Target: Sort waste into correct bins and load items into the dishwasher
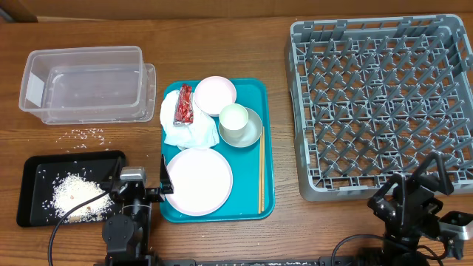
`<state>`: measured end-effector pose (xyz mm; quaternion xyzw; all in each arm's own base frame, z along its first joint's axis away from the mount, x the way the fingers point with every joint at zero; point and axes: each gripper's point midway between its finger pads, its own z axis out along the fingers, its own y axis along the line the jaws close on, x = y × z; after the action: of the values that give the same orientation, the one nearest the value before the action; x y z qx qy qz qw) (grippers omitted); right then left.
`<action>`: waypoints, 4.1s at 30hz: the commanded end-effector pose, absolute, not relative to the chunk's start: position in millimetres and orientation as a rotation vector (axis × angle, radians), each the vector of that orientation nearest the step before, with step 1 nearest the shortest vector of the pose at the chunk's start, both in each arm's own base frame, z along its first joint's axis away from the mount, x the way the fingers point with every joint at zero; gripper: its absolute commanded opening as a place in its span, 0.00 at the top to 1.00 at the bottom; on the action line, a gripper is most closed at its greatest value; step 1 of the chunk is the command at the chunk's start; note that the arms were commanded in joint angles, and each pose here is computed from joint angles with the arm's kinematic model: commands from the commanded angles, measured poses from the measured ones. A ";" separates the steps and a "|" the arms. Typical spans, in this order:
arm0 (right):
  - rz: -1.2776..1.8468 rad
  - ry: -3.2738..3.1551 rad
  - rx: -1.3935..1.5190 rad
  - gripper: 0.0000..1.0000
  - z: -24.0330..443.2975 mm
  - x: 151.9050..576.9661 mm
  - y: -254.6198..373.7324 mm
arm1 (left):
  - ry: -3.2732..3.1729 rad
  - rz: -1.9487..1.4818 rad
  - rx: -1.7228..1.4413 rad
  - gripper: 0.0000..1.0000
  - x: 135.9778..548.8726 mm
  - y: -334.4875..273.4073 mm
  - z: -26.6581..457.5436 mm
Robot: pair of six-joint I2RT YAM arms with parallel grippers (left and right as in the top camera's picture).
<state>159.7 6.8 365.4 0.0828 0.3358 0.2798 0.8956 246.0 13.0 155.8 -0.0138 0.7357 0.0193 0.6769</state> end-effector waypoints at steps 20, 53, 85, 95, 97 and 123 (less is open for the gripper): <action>0.619 1.483 -0.015 0.00 449.7 328.1 66.0 | 1.648 0.054 -0.010 0.00 245.9 11.3 155.9; 0.252 2.477 -0.638 0.00 184.3 369.9 328.0 | 1.648 0.053 -0.010 0.00 245.9 11.3 155.9; 0.286 2.730 -0.779 0.36 82.3 343.4 348.1 | 1.648 0.054 -0.010 0.00 245.9 11.3 155.7; 0.157 2.699 -0.733 0.65 73.7 356.1 335.1 | 1.648 0.053 -0.010 0.00 245.9 11.3 155.9; 0.160 2.696 -0.732 0.66 74.0 356.7 335.8 | 1.648 0.054 -0.010 0.00 245.9 11.3 155.8; 0.074 2.667 -0.705 0.96 102.2 374.1 335.7 | 1.648 0.053 -0.010 0.00 245.9 11.3 155.9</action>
<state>358.1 326.9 71.4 -0.2591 0.9533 0.0168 0.1541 246.1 13.0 156.1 -0.0138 0.7349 0.0193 0.6777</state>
